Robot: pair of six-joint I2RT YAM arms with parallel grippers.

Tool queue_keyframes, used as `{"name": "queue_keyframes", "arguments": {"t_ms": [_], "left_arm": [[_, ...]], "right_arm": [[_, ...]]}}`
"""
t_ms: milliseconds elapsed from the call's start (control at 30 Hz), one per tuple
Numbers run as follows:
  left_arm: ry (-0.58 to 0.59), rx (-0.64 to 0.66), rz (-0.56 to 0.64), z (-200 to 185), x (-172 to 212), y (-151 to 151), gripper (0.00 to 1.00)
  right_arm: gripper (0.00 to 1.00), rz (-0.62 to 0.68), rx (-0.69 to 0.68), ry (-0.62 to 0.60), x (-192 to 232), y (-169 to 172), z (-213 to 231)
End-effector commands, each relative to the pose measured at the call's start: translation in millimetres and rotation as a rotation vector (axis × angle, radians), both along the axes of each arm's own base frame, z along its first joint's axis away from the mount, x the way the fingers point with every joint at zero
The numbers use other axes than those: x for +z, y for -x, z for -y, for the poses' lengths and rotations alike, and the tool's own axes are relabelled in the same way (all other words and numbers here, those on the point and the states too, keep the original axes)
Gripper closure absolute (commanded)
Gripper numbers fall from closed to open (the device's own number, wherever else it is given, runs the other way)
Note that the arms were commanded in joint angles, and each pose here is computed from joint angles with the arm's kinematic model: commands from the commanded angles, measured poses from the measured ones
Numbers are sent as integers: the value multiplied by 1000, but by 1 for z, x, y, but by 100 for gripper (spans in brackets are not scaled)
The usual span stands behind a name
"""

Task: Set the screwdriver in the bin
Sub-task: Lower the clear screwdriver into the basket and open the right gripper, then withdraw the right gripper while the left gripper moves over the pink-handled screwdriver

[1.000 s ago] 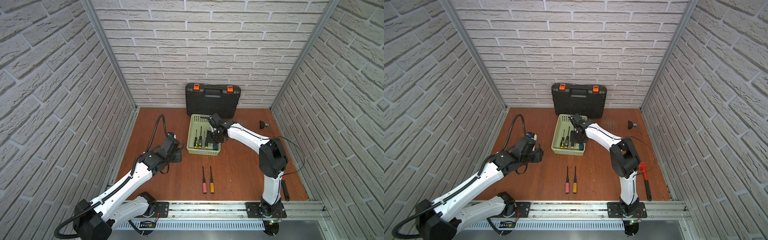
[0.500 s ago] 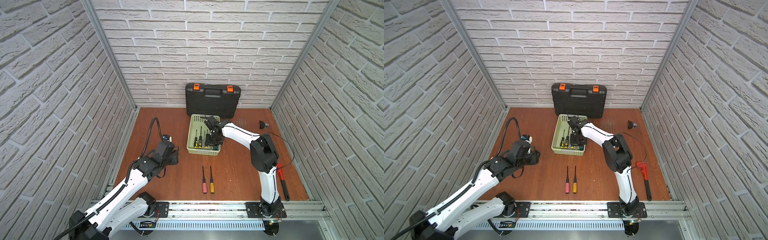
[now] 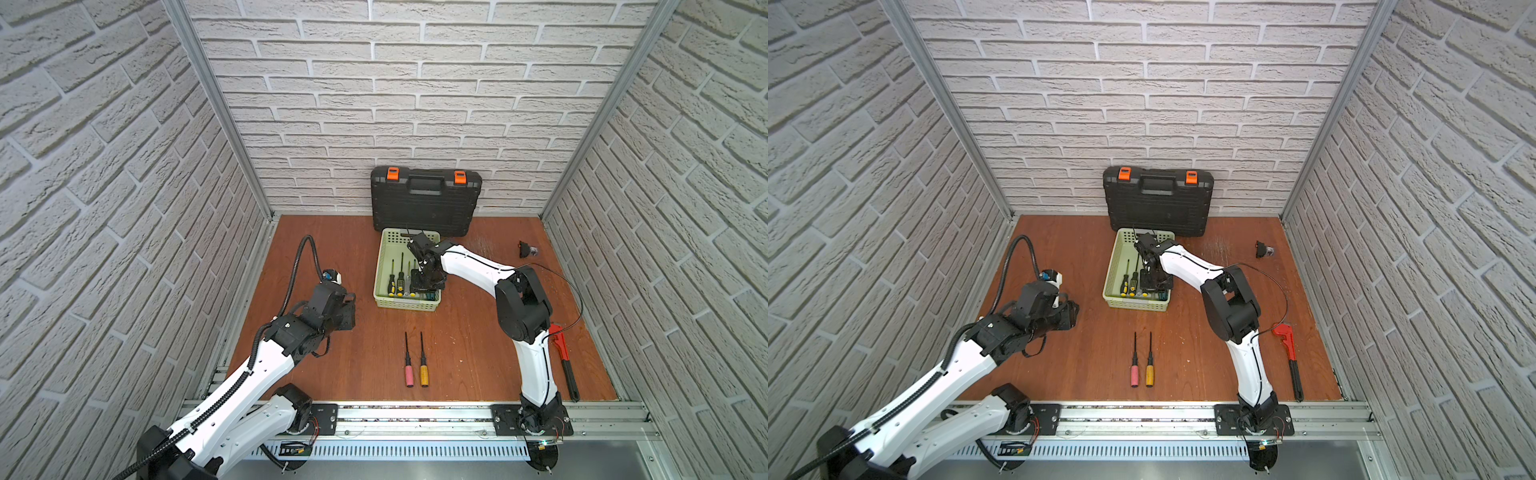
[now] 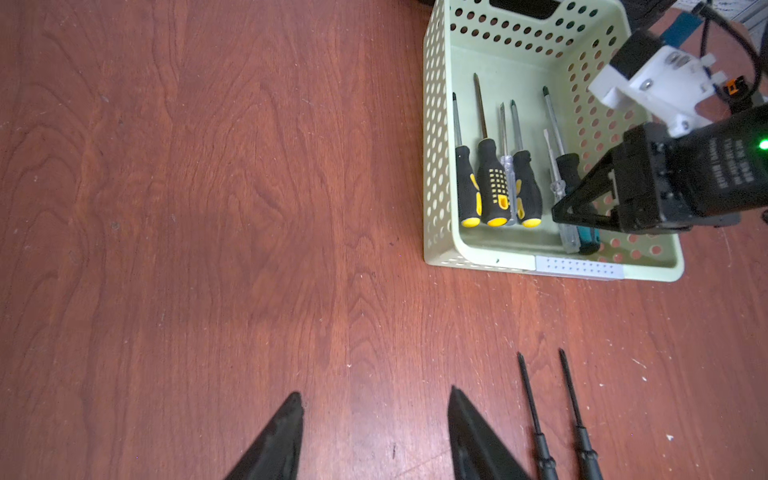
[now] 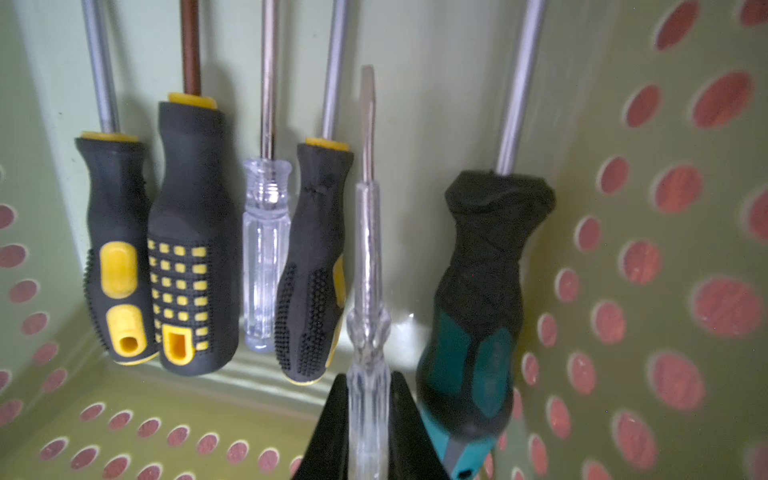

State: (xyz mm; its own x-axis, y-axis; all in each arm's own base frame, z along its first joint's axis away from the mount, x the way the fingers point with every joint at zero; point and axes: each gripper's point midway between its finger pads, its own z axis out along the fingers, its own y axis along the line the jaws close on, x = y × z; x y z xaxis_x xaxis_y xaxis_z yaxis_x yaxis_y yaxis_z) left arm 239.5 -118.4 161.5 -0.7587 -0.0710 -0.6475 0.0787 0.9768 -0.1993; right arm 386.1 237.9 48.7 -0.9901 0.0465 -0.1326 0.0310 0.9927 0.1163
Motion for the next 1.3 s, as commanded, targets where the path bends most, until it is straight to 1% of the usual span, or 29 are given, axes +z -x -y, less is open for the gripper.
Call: {"name": "queue_keyframes", "arguments": {"t_ms": [0, 100, 200, 267, 367, 433, 467, 567, 700, 800, 867, 1000, 1100, 1200, 1267], "left_arm": [[22, -14, 17, 6, 8, -6, 43], [38, -38, -13, 12, 9, -4, 43], [51, -62, -52, 19, 8, -1, 43], [63, -78, -81, 24, 6, 1, 43], [81, -116, -136, 34, 3, 8, 43], [73, -145, -188, 41, -5, 17, 44], [69, -162, -216, 45, -10, 23, 44], [63, -213, -304, 61, -25, 41, 45], [31, -274, -389, 89, -40, 68, 46], [-4, -302, -431, 111, -56, 90, 46], [-1, -312, -445, 127, -62, 99, 44], [-3, -324, -453, 155, -70, 105, 43], [-36, -340, -478, 172, -77, 107, 43], [-66, -346, -503, 184, -84, 111, 43], [-85, -320, -533, 186, -93, 115, 43]], "right_arm": [[77, 22, 34, -9, 12, -4, -5], [76, 41, 39, -16, 20, -5, -6], [70, 74, 41, -30, 28, -8, -6], [70, 85, 46, -48, 33, -8, -9], [71, 125, 63, -85, 53, -10, -13], [71, 171, 80, -106, 74, -11, -15], [71, 212, 91, -125, 92, -10, -17], [71, 299, 132, -153, 124, -3, -21], [71, 386, 172, -201, 150, 19, -25], [70, 430, 175, -231, 153, 36, -19], [70, 439, 160, -247, 150, 47, -12], [70, 456, 145, -259, 140, 66, 2], [70, 449, 141, -235, 130, 78, 14], [70, 446, 146, -226, 125, 87, 22], [70, 451, 150, -222, 125, 93, 27]]}}
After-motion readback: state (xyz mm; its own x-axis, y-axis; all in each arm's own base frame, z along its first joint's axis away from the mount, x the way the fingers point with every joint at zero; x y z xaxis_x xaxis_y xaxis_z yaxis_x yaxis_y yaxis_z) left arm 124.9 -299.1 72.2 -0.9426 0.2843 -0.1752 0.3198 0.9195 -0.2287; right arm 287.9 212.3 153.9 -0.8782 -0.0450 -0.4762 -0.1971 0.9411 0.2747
